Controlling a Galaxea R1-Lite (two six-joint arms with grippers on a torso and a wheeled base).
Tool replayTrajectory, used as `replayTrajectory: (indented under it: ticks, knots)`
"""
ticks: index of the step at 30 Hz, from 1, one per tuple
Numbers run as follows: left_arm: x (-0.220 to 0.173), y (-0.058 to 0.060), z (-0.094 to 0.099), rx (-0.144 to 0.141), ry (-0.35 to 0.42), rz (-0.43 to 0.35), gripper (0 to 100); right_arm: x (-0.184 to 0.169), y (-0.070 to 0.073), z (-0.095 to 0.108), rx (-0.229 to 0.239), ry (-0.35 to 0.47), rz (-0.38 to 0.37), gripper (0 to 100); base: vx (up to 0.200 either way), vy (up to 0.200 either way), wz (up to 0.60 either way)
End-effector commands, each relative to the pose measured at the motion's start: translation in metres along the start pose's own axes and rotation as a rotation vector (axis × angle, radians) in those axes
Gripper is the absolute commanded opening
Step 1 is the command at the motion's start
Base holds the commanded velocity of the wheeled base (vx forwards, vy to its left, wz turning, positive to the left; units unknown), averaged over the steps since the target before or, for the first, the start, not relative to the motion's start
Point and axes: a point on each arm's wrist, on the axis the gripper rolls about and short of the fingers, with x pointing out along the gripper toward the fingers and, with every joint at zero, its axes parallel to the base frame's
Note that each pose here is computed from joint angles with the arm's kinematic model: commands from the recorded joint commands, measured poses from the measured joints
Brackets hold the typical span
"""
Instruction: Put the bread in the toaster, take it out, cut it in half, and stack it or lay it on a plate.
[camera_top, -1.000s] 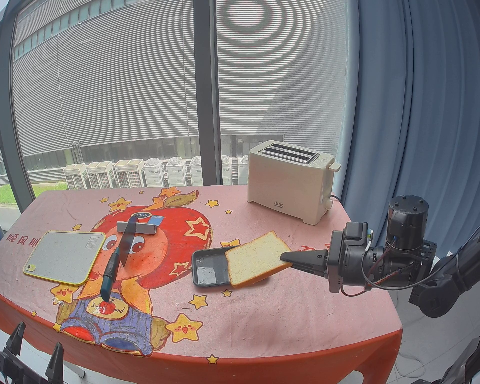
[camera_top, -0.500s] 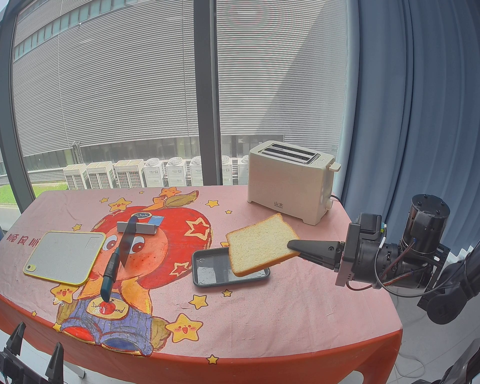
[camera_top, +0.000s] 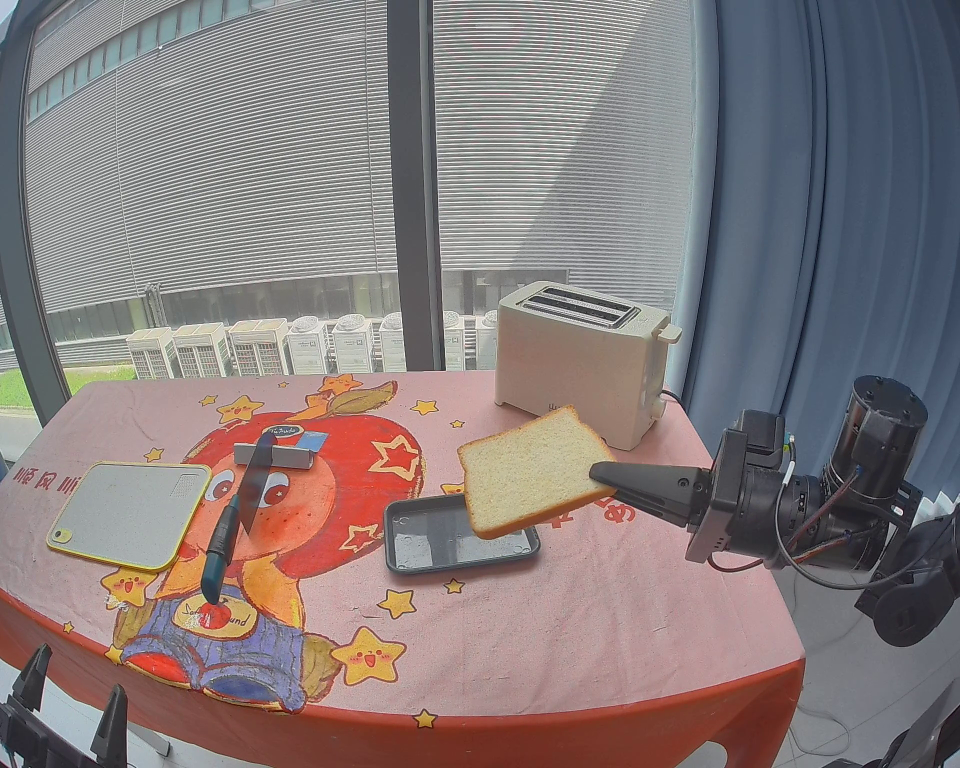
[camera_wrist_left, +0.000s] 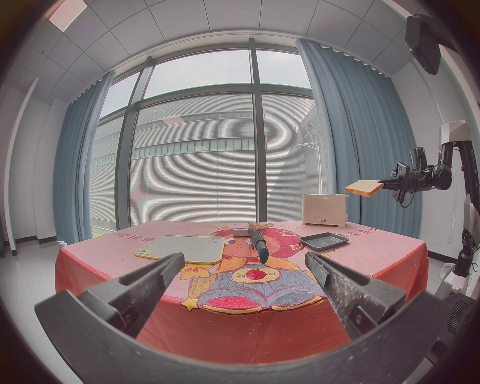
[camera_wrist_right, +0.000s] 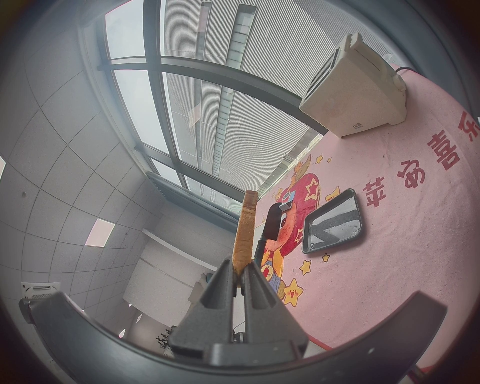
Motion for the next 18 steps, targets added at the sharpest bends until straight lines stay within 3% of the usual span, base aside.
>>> replayTrajectory:
  ticks: [1,18]
  knots:
    - [0.0001,0.0,-0.0053,0.0,0.002,0.0,100,-0.003,0.0059,0.0003,-0.01,-0.005,0.017,0,0.0,0.0,0.0]
    - [0.0001,0.0,-0.0053,0.0,0.002,0.0,100,-0.0039,0.0073,0.0003,-0.014,-0.003,0.025,0,0.0,0.0,0.0]
